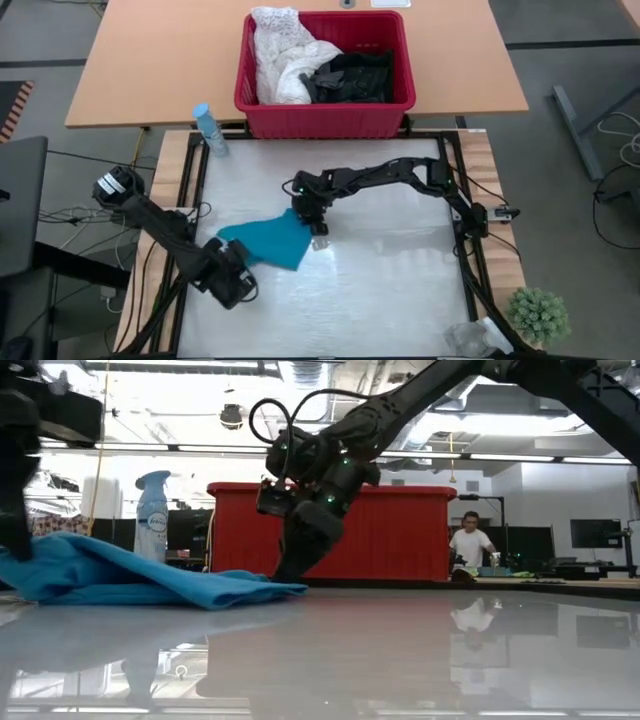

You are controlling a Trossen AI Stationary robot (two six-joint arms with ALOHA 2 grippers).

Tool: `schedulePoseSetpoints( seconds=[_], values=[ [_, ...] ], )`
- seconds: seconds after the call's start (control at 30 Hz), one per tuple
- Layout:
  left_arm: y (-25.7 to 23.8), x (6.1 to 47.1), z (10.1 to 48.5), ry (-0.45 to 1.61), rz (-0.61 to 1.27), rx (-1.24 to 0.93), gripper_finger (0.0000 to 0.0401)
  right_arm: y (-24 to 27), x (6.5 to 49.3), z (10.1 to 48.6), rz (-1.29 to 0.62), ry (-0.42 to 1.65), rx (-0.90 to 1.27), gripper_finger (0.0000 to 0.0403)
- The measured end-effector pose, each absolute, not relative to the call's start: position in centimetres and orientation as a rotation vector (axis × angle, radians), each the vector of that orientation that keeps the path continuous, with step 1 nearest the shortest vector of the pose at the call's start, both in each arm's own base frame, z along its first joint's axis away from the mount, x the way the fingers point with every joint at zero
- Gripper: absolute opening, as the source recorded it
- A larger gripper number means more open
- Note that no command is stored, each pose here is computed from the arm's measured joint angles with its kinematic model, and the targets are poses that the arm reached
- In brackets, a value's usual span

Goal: Fold laundry
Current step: Fold the blue shorts

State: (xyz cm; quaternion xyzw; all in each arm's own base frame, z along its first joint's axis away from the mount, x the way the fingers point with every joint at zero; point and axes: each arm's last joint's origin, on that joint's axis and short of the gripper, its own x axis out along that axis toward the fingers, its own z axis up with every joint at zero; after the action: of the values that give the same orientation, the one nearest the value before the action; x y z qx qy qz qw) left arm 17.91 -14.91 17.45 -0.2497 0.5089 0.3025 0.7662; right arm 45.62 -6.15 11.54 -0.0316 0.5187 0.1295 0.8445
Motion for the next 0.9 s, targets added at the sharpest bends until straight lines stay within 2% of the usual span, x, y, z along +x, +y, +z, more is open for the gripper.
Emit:
schedulePoseSetpoints(
  seconds=[0.1, 0.27, 0.4, 0.47, 0.7, 0.9],
  values=[
    [-15.5, 16.8, 17.4, 1.088, 0.712, -0.567, 0.0000, -5.6, 45.5, 11.5, 0.285, 1.116, -0.066, 0.0132],
    [-15.4, 15.7, 16.7, 0.936, 0.819, -0.624, 0.0000, -4.9, 45.0, 11.3, 0.304, 1.178, -0.054, 0.0131],
    [-15.6, 16.6, 18.0, 0.618, 0.786, -0.665, 0.0000, -4.6, 44.9, 11.3, 0.310, 1.194, -0.051, 0.0131],
    [-15.7, 17.1, 18.7, 0.527, 0.759, -0.650, 0.0000, -4.6, 44.9, 11.3, 0.316, 1.190, -0.047, 0.0131],
    [-16.6, 19.7, 17.6, 0.616, 0.636, -0.593, 0.0000, -4.7, 44.9, 11.3, 0.319, 1.185, -0.043, 0.0131],
    [-17.4, 20.7, 15.4, 0.687, 0.628, -0.587, 0.0000, -4.7, 44.9, 11.3, 0.319, 1.183, -0.043, 0.0131]
  ],
)
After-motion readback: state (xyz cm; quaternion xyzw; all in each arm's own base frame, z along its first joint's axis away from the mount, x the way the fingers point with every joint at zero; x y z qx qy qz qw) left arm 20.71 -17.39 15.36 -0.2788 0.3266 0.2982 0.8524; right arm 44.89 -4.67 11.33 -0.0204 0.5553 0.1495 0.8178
